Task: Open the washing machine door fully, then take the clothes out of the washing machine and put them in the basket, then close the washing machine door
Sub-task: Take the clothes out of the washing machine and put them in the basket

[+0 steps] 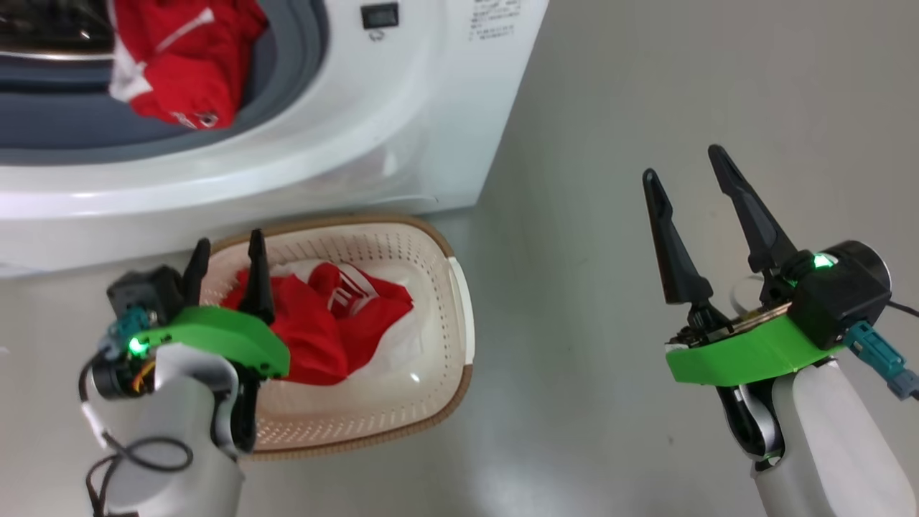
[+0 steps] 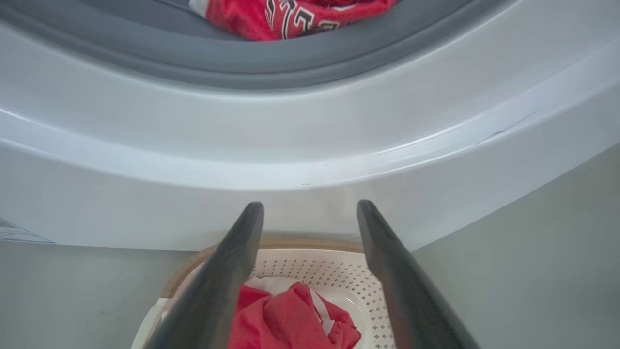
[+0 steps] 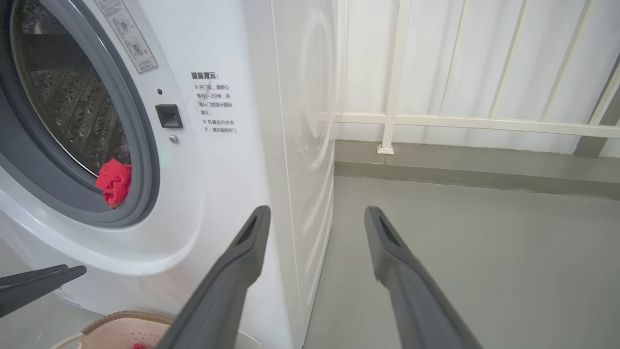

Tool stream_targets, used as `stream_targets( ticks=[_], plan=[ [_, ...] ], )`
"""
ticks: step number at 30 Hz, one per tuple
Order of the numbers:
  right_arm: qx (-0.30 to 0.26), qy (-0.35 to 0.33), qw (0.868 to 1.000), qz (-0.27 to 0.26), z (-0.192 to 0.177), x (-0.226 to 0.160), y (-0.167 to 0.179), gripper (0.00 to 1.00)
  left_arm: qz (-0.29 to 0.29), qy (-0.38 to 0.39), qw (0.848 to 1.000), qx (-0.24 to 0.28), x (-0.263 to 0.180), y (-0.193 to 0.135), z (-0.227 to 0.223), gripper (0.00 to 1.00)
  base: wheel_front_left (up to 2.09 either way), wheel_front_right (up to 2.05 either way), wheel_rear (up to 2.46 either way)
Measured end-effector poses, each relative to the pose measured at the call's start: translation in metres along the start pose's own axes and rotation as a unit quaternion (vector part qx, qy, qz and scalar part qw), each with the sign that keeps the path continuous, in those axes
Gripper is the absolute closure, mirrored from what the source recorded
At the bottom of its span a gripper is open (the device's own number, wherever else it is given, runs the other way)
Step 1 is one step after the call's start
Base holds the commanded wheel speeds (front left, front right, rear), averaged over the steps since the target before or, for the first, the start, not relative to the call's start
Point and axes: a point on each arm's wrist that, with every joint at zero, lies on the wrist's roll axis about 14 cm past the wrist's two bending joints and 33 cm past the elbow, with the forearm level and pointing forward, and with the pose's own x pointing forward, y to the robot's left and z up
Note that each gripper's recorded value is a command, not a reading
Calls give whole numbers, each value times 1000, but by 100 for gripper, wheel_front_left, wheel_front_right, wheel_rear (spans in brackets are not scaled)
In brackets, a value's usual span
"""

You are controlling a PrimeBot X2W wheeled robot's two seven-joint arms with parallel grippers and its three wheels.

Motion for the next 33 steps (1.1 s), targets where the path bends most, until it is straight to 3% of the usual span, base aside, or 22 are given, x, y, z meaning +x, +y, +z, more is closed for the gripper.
stream_targets(
  ticks=[7,14,33],
  plan=[
    [-5,-16,1000,3,17,-9,5,0,-3,-70,998,-9,-27,-5,42,0,0,0,0],
    [-11,-37,999,-2,38,-18,4,0,-22,-175,984,-10,-64,-16,105,0,0,0,0],
    [-31,-60,997,-34,67,-77,-7,0,-19,-249,966,60,-157,-9,132,0,0,0,0]
  ],
)
